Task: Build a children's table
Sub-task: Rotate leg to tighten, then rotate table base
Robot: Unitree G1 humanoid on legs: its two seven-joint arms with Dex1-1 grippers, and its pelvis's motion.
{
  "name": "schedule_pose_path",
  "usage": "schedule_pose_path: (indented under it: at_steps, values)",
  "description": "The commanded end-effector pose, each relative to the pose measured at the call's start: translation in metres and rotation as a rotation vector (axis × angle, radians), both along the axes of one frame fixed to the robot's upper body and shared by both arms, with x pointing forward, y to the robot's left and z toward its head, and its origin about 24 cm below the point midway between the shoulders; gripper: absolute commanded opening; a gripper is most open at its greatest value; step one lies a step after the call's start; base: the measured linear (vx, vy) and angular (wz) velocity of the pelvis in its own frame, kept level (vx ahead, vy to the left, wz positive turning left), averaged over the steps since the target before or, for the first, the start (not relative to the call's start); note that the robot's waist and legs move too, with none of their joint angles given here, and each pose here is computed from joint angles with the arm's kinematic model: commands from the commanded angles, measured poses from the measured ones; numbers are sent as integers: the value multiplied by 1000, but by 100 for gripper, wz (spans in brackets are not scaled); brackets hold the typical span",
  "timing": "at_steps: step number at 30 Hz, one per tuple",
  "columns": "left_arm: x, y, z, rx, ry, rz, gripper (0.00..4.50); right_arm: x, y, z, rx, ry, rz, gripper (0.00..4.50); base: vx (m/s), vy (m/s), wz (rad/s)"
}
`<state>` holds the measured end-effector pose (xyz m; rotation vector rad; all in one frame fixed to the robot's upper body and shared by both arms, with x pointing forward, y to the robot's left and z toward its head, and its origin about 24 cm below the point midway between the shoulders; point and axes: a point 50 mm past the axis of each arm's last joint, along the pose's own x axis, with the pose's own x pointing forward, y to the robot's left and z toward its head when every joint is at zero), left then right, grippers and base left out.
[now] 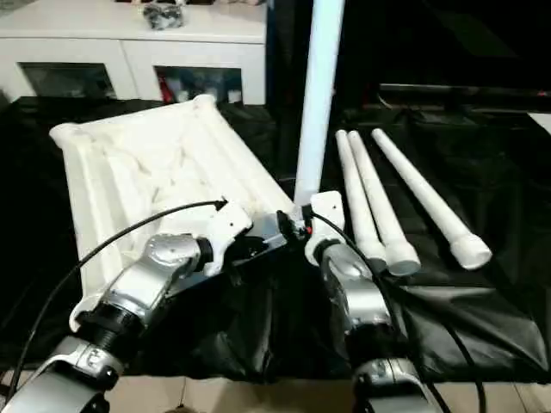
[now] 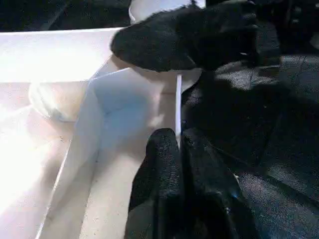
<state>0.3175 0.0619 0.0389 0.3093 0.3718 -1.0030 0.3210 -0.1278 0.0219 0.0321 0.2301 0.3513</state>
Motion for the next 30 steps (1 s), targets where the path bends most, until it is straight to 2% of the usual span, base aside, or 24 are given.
schedule_pose_path:
  at_steps: [1, 2, 5, 8, 10, 12, 13, 15, 17, 18, 20, 21, 22, 25, 27, 28, 30]
  values:
    - [-3, -10, 3, -57, -2, -22, 44, -7, -3, 11, 20, -56, 43, 390, 0, 0, 0]
    - [-2, -9, 4, -61, -7, -16, 63, -9, -8, 14, 22, -73, 40, 390, 0, 0, 0]
    - [1, -5, 7, -53, -35, -8, 66, -18, -25, 26, 41, -132, 36, 390, 0, 0, 0]
    - [7, 1, 11, -58, -73, 40, 108, -24, -33, 33, 41, -164, 59, 390, 0, 0, 0]
    - [15, 16, 19, -51, -118, 109, 108, -32, -39, 40, 32, -169, 136, 390, 0, 0, 0]
    - [20, 27, 26, -49, -147, 164, 108, -38, -40, 41, 18, -150, 202, 390, 0, 0, 0]
    - [25, 37, 33, -48, -172, 216, 108, -43, -40, 40, 3, -126, 258, 390, 0, 0, 0]
    - [26, 41, 35, -47, -182, 237, 108, -45, -40, 40, -3, -116, 279, 390, 0, 0, 0]
    - [32, 61, 47, -40, -220, 315, 108, -54, -39, 35, -18, -72, 357, 390, 0, 0, 0]
    - [36, 86, 58, -5, -260, 404, 108, -59, -34, 32, -26, -39, 413, 390, 0, 0, 0]
    - [38, 104, 64, 41, -288, 471, 108, -62, -30, 29, -22, -16, 443, 390, 0, 0, 0]
    - [38, 104, 64, 41, -288, 471, 108, -62, -30, 29, -22, -16, 443, 390, 0, 0, 0]
    - [38, 128, 68, 105, -305, 554, 108, -61, -24, 23, -23, 37, 435, 390, 0, 0, 0]
    - [33, 153, 65, 210, -287, 638, 107, -56, -16, 11, -56, 108, 411, 361, 0, 0, 0]
    - [31, 159, 63, 238, -279, 652, 107, -55, -14, 8, -62, 126, 413, 344, 0, 0, 0]
    - [25, 171, 58, 288, -244, 688, 80, -53, -8, 6, -79, 152, 422, 333, 0, 0, 0]
    - [23, 177, 55, 322, -231, 704, 73, -52, -6, 5, -81, 169, 421, 321, 0, 0, 0]
